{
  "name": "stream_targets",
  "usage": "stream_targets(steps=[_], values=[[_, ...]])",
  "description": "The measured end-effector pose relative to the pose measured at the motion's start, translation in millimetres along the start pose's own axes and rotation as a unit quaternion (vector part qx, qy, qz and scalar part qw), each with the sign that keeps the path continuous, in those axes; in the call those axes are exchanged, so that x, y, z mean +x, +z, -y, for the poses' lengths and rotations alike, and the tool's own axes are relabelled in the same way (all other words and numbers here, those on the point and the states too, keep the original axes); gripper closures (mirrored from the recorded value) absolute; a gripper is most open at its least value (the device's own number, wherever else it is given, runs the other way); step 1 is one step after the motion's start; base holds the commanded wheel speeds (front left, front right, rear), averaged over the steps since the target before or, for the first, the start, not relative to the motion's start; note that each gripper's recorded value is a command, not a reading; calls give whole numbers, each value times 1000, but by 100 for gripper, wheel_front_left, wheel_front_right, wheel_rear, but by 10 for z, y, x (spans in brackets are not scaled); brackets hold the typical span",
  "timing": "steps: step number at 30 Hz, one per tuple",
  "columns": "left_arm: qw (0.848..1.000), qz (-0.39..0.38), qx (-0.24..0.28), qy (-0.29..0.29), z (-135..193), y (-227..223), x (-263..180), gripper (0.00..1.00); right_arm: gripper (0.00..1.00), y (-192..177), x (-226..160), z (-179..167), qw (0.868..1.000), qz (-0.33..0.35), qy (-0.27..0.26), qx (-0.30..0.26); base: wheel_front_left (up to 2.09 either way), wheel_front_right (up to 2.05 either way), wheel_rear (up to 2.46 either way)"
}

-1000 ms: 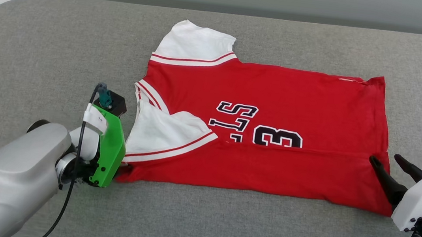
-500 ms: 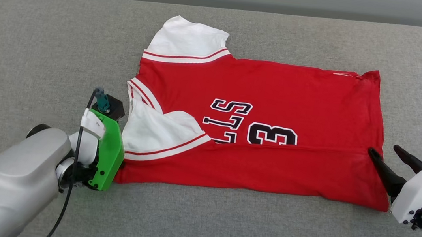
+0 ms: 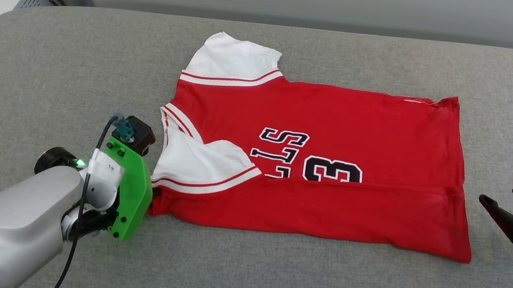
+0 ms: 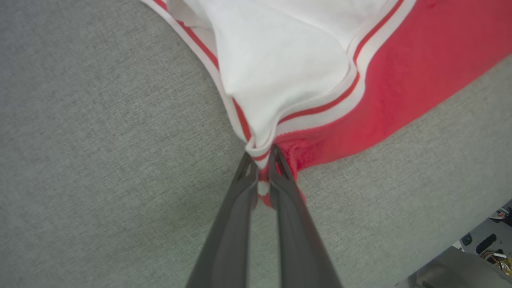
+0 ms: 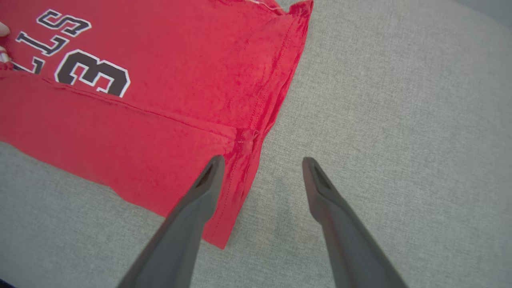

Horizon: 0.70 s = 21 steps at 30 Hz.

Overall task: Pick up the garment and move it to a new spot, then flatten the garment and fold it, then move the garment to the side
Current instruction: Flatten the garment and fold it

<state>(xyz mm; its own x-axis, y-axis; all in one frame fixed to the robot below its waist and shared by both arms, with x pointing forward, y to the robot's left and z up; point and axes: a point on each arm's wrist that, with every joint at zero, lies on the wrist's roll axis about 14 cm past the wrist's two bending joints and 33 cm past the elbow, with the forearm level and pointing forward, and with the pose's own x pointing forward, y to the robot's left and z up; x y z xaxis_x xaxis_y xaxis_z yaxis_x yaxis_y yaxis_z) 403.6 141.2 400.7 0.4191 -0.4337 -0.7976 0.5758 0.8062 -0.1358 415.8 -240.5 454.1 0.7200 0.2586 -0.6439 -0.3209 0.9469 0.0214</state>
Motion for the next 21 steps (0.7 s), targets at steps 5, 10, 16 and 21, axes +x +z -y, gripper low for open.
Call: stream_targets(steps=[5,10,16,21], values=[[1000,6,6,-7,64,33,-1,100,0,-152,21,-48,998,-60,14,13,0,0,0],[1000,5,11,-6,73,18,33,100,0,-321,137,-95,995,-95,22,34,0,0,0],[1000,5,4,-7,39,-26,87,100,0,-642,287,-132,988,-146,23,53,0,0,0],[1000,3,-4,-6,4,-68,121,100,0,-876,370,-206,982,-180,28,51,0,0,0]])
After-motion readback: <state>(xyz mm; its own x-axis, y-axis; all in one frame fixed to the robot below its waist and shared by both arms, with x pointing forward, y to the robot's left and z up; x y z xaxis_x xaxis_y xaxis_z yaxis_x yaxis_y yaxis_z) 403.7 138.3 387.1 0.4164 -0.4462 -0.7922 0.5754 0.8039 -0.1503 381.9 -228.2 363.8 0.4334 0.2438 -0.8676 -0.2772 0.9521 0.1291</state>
